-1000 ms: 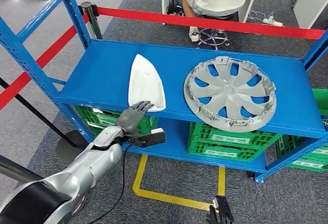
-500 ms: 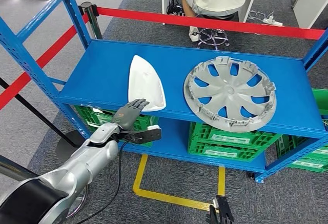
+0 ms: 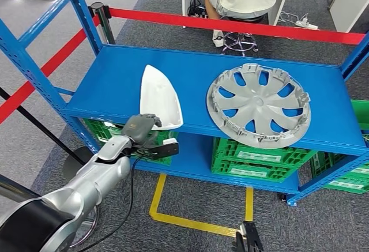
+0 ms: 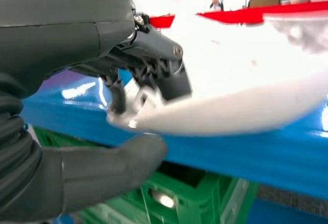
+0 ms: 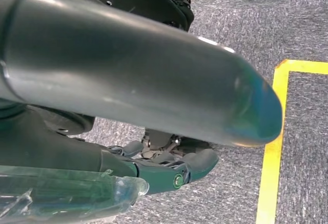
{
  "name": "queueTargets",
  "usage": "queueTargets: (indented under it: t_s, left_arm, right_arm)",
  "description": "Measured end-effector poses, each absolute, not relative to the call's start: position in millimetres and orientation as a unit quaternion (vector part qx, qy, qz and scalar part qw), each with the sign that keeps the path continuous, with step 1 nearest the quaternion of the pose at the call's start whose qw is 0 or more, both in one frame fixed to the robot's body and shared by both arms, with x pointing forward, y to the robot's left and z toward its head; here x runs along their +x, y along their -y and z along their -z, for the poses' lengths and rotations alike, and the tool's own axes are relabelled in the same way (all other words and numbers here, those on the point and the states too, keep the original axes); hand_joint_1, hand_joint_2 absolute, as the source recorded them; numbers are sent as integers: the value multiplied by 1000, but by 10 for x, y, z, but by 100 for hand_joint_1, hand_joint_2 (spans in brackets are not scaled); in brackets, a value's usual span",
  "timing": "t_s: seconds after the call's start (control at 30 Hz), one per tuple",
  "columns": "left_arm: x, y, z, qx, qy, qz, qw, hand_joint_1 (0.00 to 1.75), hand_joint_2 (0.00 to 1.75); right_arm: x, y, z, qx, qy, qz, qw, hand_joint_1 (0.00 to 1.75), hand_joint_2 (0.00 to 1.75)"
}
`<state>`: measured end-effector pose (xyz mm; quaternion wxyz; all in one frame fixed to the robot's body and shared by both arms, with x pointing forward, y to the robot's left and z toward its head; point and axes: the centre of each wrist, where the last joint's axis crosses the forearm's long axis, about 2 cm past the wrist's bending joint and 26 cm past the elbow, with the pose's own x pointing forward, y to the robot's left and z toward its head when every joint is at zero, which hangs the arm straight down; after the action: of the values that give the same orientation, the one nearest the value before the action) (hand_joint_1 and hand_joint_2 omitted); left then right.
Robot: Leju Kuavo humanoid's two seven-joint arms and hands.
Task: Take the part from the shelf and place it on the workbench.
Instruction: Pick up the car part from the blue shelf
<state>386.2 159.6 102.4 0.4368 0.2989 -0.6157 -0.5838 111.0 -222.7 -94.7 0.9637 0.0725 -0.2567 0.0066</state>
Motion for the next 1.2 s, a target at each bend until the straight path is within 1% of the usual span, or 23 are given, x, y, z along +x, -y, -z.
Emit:
queueTargets:
  t_s: [0.3, 0.87, 1.03, 1.2]
  left_arm:
    - [3957, -1622, -1143, 320, 628, 581, 408, 169, 175]
    - [3977, -1665, -1156, 330, 629, 580, 398, 169, 175]
    - [3998, -1682, -1189, 352, 636, 580, 368, 169, 175]
    - [4114, -1707, -1370, 388, 646, 582, 306, 169, 175]
  right_arm:
    - [1117, 2222, 944, 74, 258, -12, 963, 0, 0]
    - [1124, 2216, 942, 75, 259, -17, 963, 0, 0]
    - [1125, 2216, 941, 75, 260, -14, 963, 0, 0]
    - [1129, 2218, 941, 75, 260, -12, 963, 0, 0]
